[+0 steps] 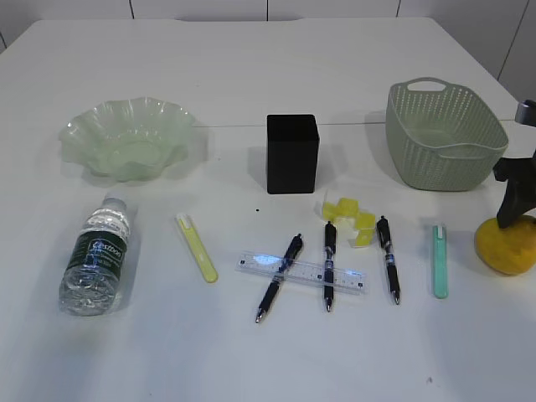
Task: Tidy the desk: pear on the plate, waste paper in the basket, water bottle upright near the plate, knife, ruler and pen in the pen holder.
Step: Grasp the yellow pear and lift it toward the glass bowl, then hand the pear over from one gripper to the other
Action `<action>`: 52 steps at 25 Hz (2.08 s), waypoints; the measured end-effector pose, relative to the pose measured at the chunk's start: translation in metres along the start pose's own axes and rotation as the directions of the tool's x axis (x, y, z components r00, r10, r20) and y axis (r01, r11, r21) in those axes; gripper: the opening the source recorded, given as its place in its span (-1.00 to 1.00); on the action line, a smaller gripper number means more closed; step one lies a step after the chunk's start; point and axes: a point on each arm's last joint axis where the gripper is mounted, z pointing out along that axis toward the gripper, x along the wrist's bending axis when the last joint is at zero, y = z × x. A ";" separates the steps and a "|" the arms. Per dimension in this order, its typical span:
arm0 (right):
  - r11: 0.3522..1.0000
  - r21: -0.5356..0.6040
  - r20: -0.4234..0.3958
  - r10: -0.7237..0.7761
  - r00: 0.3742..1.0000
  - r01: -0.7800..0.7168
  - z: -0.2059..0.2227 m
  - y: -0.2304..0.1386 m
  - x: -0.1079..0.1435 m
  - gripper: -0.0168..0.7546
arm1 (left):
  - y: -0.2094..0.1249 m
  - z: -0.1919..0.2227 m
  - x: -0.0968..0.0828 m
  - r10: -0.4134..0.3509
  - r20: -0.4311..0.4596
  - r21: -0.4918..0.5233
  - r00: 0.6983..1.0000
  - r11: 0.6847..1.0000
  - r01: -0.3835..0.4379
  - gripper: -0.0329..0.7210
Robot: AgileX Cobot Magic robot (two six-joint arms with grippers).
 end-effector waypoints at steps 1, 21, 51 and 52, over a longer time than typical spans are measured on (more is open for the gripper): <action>1.000 0.000 0.000 0.000 1.000 0.000 0.000 0.000 0.000 0.16 | 0.000 0.000 0.000 0.000 0.000 0.000 1.000 1.000 0.000 0.13; 1.000 0.025 -0.007 0.010 1.000 -0.010 0.010 -0.001 -0.001 -0.20 | 0.000 0.000 0.000 0.000 0.000 0.000 1.000 1.000 0.000 0.13; 0.945 -0.222 -0.351 -0.308 0.884 0.241 -0.115 -0.053 0.112 -0.30 | 0.002 -0.004 -0.031 0.293 0.277 -0.120 0.915 0.955 -0.270 0.13; 0.940 -0.219 -0.373 -0.327 0.868 0.261 -0.115 -0.058 0.123 -0.30 | 0.002 -0.005 -0.037 0.342 0.308 -0.151 0.888 0.939 -0.309 0.13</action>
